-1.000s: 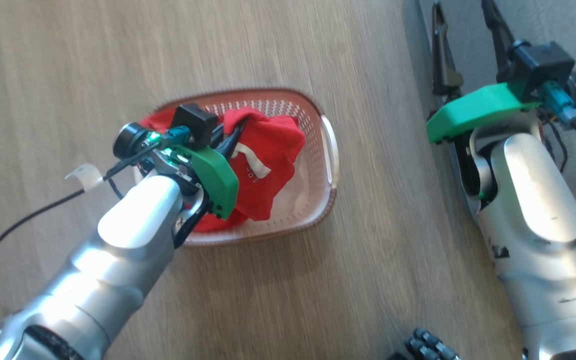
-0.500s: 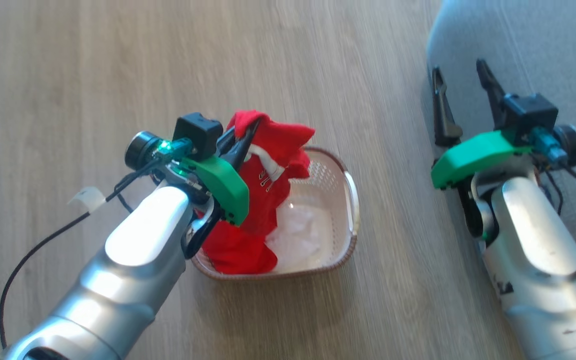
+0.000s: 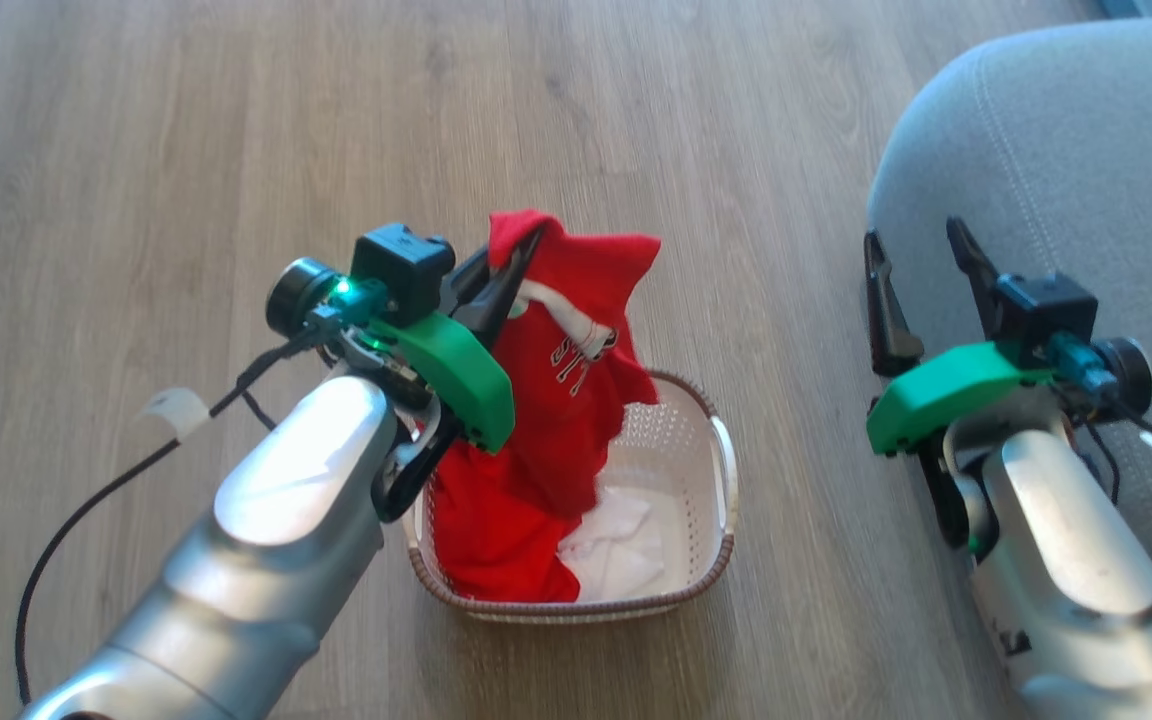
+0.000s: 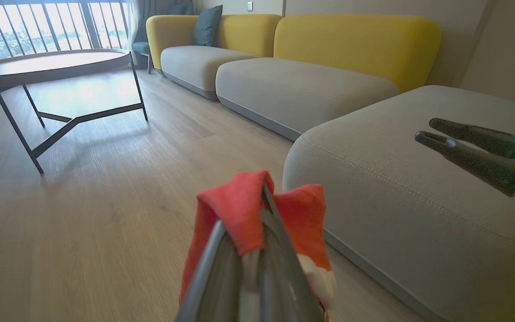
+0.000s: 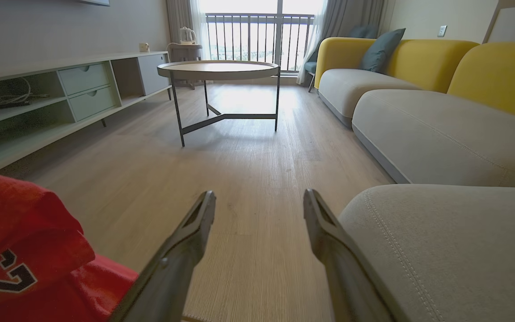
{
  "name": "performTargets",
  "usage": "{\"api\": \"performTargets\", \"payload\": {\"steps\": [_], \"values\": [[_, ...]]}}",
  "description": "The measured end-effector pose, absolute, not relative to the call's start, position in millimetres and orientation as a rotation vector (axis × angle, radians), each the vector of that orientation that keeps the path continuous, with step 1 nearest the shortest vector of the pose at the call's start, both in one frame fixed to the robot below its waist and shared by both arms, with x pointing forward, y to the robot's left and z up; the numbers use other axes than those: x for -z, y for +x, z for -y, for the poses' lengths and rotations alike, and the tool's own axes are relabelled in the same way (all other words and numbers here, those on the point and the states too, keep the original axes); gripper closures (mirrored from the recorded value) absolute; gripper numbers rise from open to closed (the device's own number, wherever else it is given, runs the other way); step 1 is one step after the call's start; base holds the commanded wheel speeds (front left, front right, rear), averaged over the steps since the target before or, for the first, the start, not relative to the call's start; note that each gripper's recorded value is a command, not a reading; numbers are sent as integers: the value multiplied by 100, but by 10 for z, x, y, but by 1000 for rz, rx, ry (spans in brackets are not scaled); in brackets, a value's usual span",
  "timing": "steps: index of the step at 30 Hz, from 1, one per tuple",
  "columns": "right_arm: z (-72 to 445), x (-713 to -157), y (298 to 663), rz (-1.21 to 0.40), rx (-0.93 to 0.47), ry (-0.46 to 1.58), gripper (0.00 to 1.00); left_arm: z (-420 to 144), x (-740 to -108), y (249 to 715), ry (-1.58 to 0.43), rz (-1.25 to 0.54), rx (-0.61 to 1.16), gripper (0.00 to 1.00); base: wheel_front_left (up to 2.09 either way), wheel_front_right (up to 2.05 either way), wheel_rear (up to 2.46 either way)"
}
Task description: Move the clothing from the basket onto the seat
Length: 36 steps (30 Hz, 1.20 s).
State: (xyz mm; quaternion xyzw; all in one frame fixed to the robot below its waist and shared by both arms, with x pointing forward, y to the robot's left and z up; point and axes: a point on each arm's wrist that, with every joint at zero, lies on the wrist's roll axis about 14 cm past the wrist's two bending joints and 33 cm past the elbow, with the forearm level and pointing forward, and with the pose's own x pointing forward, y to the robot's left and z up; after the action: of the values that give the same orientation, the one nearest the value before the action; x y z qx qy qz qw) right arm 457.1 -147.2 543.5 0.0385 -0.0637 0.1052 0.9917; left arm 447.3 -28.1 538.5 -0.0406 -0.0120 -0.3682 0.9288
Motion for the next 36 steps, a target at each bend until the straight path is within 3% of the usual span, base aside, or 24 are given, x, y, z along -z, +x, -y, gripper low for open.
{"api": "performTargets", "payload": {"steps": [16,29,36], "values": [[1479,-5323,4374,101,-191,117,0,282,-6390,4537,-77,287,764,100,0,0,0],[1467,-5271,4382,88,-192,120,0,338,-6653,4596,-65,356,784,100,0,0,0],[1049,-5339,4341,104,-316,119,0,341,-6641,4583,-67,353,785,100,0,0,0]]}}
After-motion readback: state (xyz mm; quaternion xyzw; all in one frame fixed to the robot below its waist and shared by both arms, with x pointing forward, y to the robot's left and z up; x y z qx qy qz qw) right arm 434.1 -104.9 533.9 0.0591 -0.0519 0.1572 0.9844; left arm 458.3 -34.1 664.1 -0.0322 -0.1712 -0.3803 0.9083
